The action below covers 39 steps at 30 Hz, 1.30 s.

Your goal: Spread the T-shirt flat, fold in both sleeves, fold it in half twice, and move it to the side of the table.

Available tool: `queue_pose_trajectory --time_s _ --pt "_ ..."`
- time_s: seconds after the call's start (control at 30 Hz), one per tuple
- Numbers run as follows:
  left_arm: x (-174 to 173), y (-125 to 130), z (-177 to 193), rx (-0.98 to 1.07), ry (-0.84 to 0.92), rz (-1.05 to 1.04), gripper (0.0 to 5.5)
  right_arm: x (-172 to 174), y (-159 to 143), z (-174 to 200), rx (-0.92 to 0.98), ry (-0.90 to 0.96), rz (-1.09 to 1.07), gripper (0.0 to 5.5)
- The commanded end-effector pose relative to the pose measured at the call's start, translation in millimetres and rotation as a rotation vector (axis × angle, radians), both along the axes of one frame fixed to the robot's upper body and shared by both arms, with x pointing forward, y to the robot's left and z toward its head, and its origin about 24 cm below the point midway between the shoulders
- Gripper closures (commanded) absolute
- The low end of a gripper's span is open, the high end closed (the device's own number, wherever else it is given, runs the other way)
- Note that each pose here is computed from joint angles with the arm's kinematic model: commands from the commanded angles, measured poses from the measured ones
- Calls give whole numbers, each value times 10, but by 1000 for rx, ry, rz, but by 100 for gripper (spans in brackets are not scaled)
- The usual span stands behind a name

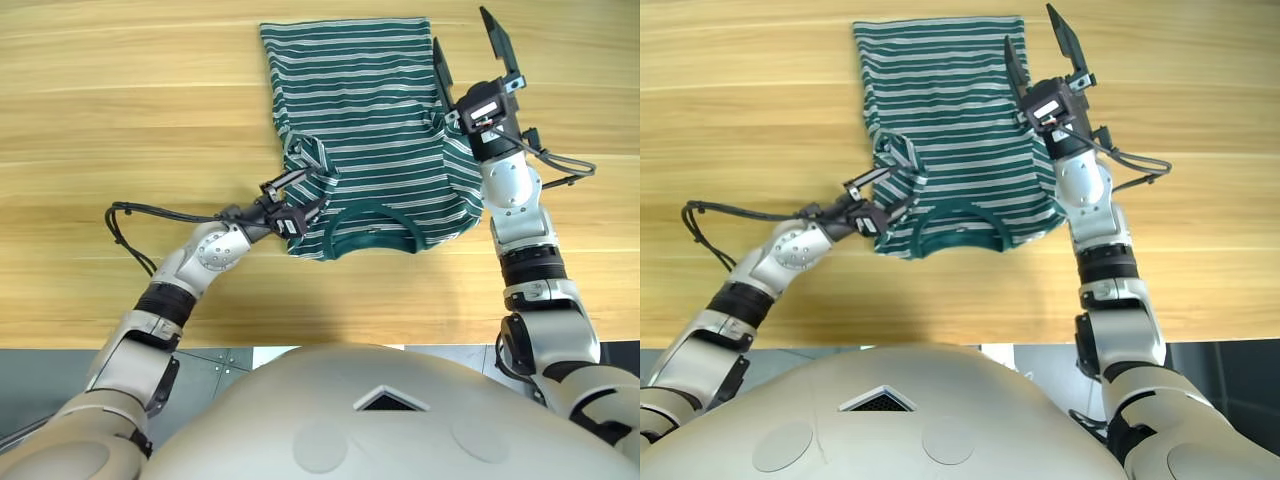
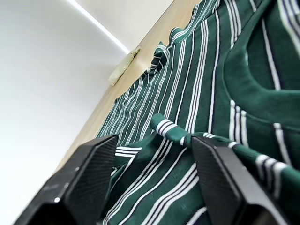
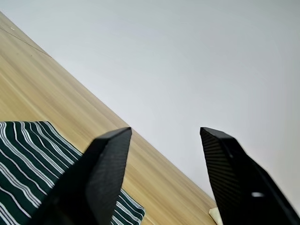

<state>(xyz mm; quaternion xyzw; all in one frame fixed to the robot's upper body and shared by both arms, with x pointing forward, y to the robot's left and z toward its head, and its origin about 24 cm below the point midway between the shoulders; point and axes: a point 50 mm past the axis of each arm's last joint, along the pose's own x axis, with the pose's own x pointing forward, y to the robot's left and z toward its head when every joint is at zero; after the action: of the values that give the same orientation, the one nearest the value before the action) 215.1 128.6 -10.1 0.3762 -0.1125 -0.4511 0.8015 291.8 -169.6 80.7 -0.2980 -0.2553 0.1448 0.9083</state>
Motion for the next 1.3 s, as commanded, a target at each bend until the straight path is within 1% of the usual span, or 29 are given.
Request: queue_pose_trajectory --time_s 0.03,0.13,0.23,0.33,0.4,0.43,0.5,0.6,0.63,0.7,0.77,0.87,0.97,1.1,1.2,1.3 --pt "-165 37 -116 11 87 -16 246 -1 9 -1 -5 1 -1 279" --pt "-255 119 -71 -56 130 -12 246 -25 -35 -3 -25 1 -12 279" --pt "-361 273 -195 14 218 -6 246 -75 -165 3 -73 0 -42 279" --pt "-406 558 -302 124 281 60 246 -159 -341 54 -112 -13 -86 279" --pt "-390 703 -278 155 275 102 246 -238 -469 52 -142 -3 -121 279" --pt "-385 755 -257 167 270 113 246 -302 -560 39 -172 10 -140 279" --pt "-380 852 -250 206 264 138 246 -476 -772 9 -294 55 -166 279" --pt "-417 854 -167 195 243 114 246 -922 -1114 -30 -600 196 -177 279" --pt "-431 836 -85 170 212 99 246 -1111 -1177 -85 -694 286 -164 279" --pt "-452 732 112 85 149 60 246 -1424 -1179 -289 -834 471 -104 279" --pt "-463 637 264 25 105 22 246 -1641 -1114 -468 -899 611 -41 279" --pt "-435 594 413 -15 59 7 246 -1773 -961 -525 -883 674 -1 279" --pt "-464 548 501 -44 38 -10 246 -1757 -791 -692 -846 715 65 279" --pt "-402 594 519 -16 12 23 246 -1459 -874 -739 -856 647 -38 279" --pt "-392 597 525 -17 -3 35 246 -1242 -857 -727 -851 569 -60 279" --pt "-386 588 519 -33 -9 48 246 -1119 -850 -779 -861 538 -73 279"
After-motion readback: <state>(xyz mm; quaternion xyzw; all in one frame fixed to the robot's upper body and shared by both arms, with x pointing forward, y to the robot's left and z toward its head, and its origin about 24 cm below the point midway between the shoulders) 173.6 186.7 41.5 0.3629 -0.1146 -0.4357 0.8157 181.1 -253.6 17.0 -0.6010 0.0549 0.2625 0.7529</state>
